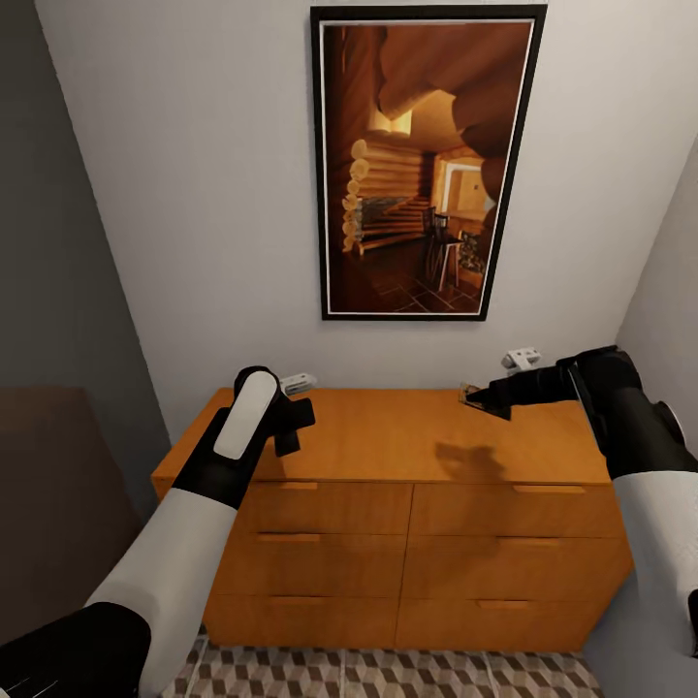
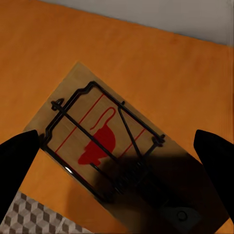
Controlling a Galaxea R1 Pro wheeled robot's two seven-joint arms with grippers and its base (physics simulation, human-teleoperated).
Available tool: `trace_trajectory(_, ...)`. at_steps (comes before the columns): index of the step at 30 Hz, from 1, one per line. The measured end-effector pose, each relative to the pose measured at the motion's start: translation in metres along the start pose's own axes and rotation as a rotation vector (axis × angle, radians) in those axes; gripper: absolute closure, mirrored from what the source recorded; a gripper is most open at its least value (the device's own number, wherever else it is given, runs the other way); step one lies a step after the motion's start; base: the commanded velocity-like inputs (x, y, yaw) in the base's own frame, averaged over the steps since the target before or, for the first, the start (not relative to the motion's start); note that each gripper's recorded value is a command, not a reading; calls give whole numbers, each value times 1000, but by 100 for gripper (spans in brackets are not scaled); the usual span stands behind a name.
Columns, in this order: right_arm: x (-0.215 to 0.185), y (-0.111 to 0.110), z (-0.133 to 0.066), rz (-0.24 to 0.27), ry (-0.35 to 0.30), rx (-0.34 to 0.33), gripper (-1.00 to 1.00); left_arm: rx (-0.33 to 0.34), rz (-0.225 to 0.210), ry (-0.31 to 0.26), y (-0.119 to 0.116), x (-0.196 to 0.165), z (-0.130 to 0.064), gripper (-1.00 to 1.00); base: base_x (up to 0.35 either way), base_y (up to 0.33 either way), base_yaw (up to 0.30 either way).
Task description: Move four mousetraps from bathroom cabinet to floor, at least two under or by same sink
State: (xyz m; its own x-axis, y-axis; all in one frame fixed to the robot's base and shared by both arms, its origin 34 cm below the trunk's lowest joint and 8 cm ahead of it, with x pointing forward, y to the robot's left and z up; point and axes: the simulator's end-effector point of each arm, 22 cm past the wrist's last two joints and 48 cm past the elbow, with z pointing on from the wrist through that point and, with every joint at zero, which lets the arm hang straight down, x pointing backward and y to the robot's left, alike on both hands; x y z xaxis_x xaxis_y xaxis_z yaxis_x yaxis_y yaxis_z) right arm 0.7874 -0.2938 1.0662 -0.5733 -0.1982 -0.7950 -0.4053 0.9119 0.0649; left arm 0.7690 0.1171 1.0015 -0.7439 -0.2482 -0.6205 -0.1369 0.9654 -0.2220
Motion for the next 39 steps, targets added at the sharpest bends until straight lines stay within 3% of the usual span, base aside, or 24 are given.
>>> trace_trajectory(14, -1, 0, 3, 2, -2, 12, 100, -11, 5, 35, 3, 11, 10, 100, 0, 0, 0)
trace_trajectory(15, -5, -11, 5, 1, -12, 87, 100, -12, 6, 37, 3, 11, 10, 100, 0, 0, 0)
trace_trajectory(17, -12, -22, 4, 21, -36, 157, 100, -13, 7, 36, 3, 11, 10, 100, -85, 0, 0)
trace_trajectory(18, -16, -43, 15, 86, -150, 351, 100, -31, 27, 17, 2, 9, 8, 100, -256, 0, 0)
trace_trajectory(19, -16, -34, 22, 109, -161, 347, 100, -34, 28, 14, 2, 8, 8, 100, -309, 0, 0)
trace_trajectory(39, 6, -32, 33, 111, -134, 354, 100, -30, 46, 14, -3, 10, 7, 100, -342, 0, 0)
